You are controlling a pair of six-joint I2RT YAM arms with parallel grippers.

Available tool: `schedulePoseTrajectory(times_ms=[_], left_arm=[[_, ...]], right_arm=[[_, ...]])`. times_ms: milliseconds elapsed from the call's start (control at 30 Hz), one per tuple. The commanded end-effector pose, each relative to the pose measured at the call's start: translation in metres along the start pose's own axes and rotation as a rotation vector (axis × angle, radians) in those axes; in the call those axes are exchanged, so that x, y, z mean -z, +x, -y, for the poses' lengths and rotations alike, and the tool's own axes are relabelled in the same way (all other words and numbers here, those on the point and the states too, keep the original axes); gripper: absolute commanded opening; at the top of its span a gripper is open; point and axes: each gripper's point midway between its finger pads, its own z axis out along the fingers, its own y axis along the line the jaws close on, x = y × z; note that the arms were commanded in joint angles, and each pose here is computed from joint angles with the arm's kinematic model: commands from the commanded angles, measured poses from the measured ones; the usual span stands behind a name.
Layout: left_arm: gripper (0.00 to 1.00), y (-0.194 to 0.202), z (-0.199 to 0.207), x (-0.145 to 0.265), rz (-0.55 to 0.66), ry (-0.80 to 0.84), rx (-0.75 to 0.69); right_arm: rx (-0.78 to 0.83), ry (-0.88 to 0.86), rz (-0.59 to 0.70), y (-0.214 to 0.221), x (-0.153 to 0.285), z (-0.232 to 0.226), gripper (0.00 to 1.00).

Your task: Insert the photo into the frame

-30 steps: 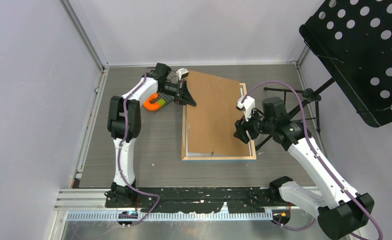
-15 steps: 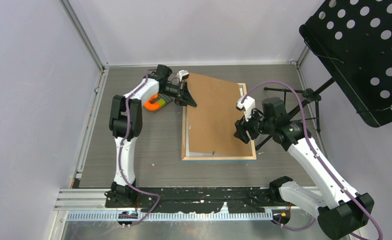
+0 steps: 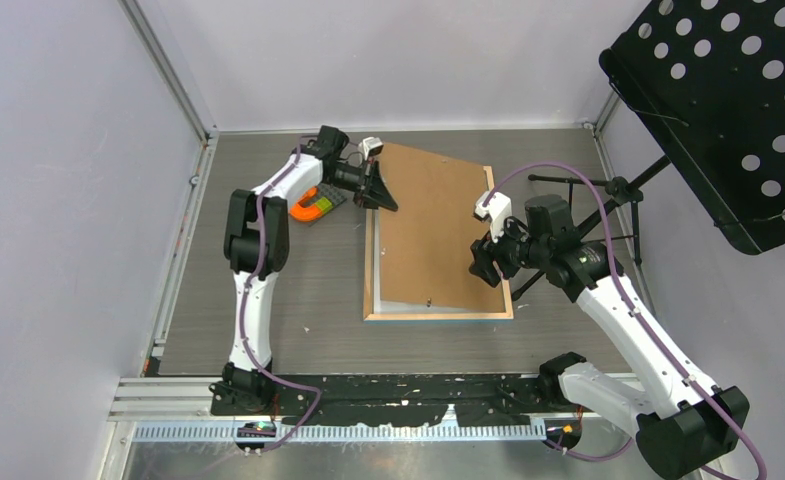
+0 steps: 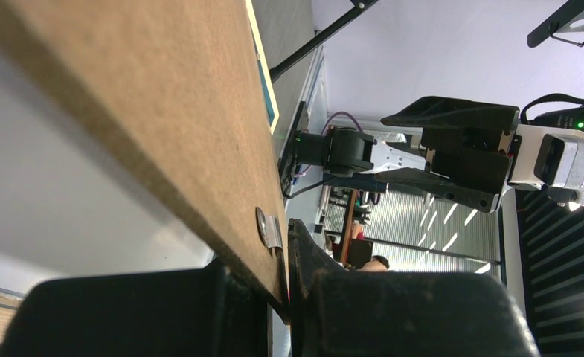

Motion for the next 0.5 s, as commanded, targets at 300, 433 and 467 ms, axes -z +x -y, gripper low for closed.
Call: schedulePoseTrajectory(times_ms=[300, 433, 467], left_arm=[[0.0, -0.003, 0.015, 0.001, -0.036, 0.067, -0.064], [0.0, 0.001, 0.014, 0.003, -0.038, 0.05, -0.074], [0.0, 0.001, 0.013, 0.005, -0.036, 0.047, -0.072]], right_arm=[[0.03, 0.02, 0.045, -0.01, 0.002, 0.003, 0.65], [0.03, 0.02, 0.045, -0.01, 0.002, 0.003, 0.65], [0.029, 0.019, 0.046, -0.01, 0.002, 0.002, 0.65]])
